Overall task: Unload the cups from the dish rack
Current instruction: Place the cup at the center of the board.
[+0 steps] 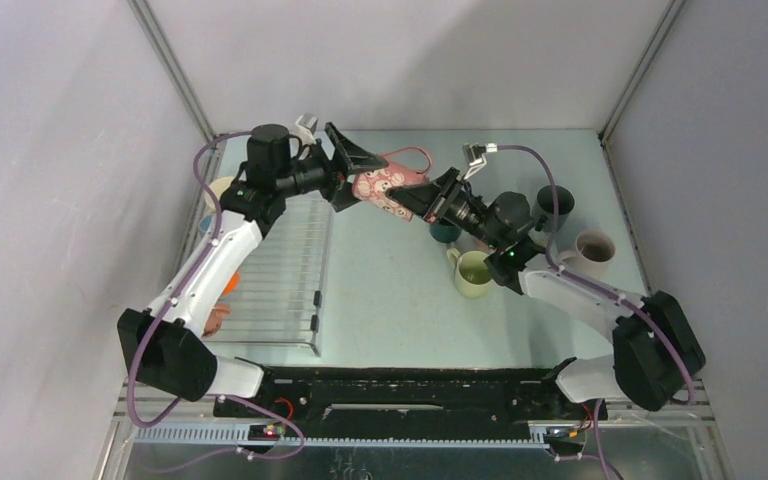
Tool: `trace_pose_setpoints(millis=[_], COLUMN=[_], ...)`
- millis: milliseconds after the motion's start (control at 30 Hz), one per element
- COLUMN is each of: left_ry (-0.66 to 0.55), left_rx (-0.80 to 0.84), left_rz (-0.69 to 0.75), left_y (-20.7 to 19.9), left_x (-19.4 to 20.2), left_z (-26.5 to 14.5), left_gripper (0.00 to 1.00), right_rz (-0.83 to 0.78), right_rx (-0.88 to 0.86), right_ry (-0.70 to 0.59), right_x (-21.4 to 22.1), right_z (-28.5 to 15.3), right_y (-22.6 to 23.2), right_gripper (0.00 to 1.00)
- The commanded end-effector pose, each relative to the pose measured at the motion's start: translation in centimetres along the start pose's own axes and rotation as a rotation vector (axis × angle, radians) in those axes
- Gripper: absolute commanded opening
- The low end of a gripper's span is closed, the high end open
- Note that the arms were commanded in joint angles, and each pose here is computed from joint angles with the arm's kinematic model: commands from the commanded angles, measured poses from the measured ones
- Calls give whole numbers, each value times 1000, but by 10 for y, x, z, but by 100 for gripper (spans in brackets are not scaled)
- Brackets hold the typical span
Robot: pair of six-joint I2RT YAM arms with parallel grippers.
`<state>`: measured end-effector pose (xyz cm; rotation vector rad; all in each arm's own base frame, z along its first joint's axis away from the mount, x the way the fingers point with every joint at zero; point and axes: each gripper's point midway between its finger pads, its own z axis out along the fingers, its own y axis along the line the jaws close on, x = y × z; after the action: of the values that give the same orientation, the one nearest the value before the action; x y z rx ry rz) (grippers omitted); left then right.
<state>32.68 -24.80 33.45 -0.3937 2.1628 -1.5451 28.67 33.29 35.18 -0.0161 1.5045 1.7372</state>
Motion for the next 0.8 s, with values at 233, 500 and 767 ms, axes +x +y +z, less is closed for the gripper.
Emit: trace_pose_setpoints(millis=[233,500,767], left_ry=[-41,-27,-23], left_rx=[191,247,274], left_rz=[131,146,161], left_y=[-37,-47,-50], left_x=[3,3,2], left_z=[-10,-10,-8], left_gripper=[100,100,100], right_rz=[-192,-245,-298], right_rx=[78,149,255], right_ry=[-80,-93,-103], right_x=[-22,-24,-30], right_z=[-28,-45,-60], right_y=[34,37,34], right_gripper=[0,0,0])
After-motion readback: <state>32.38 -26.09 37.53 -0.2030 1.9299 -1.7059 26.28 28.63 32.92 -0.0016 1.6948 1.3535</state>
